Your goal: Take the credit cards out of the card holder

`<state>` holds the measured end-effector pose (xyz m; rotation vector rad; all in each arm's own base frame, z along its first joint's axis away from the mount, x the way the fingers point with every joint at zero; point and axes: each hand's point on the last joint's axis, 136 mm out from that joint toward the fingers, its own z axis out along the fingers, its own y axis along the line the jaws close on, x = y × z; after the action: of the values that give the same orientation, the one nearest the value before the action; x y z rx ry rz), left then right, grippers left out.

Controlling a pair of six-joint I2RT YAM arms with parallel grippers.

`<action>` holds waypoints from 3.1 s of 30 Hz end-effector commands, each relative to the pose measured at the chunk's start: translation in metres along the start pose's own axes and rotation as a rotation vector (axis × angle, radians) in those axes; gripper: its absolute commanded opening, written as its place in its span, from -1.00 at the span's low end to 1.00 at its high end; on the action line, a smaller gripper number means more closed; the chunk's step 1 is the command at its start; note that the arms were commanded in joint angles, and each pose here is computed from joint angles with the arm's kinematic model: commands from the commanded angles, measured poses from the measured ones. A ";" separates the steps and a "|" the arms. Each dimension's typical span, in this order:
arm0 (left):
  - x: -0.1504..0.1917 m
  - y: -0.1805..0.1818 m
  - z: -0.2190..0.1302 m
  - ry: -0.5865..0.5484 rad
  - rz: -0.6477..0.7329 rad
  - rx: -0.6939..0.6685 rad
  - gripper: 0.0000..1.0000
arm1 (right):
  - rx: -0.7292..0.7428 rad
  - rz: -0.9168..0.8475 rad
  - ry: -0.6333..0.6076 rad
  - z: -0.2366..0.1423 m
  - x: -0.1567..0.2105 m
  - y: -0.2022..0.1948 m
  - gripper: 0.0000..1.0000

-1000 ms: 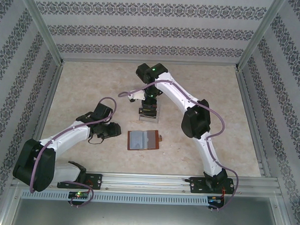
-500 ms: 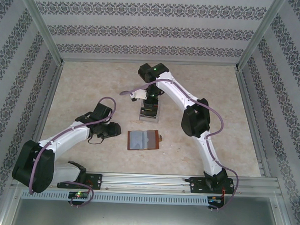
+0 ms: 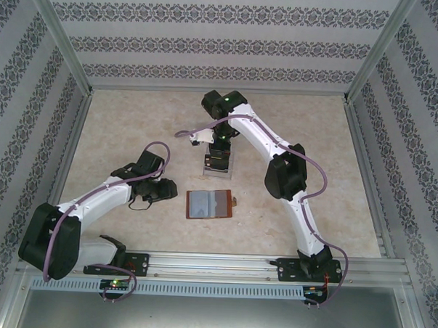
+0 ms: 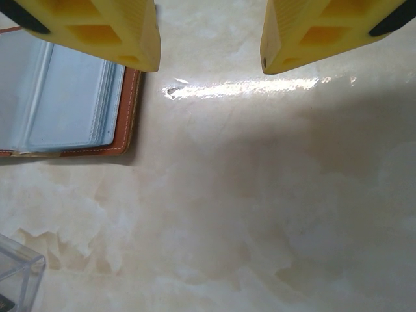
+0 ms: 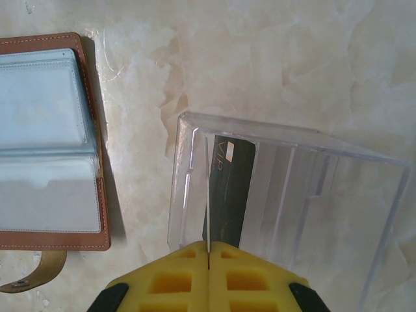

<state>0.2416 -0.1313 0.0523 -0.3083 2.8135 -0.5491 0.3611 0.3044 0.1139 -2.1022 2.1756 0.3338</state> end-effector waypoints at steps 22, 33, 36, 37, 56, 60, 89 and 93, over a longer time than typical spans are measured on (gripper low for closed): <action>-0.004 0.000 -0.003 0.003 0.008 0.000 -0.10 | -0.130 0.062 0.016 0.036 0.013 0.008 -0.92; -0.004 -0.001 -0.001 0.004 0.005 0.003 -0.10 | -0.111 0.077 0.021 0.047 0.015 0.000 -0.56; -0.005 -0.001 -0.001 0.002 0.004 0.001 -0.10 | -0.048 0.072 0.018 0.041 0.014 -0.010 -0.46; -0.004 -0.001 -0.001 0.004 0.005 0.002 -0.10 | -0.025 0.067 0.012 0.038 0.013 -0.012 -0.44; -0.018 -0.016 0.006 -0.003 0.024 0.046 -0.10 | 0.201 0.136 -0.174 -0.027 -0.009 0.005 -0.35; -0.021 -0.019 0.008 0.005 0.034 0.051 -0.10 | 0.245 0.247 -0.244 -0.031 -0.017 0.012 -0.32; -0.031 -0.027 0.016 0.004 0.039 0.067 -0.09 | -0.040 1.135 -0.445 -0.008 -0.038 0.117 -0.38; -0.031 -0.027 0.015 0.002 0.038 0.071 -0.09 | -0.140 1.184 -0.428 0.007 -0.040 0.130 -0.38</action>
<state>0.2712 -0.1522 0.0502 -0.2613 2.8244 -0.6155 0.2474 0.3392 0.1261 -0.5237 2.7635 0.7573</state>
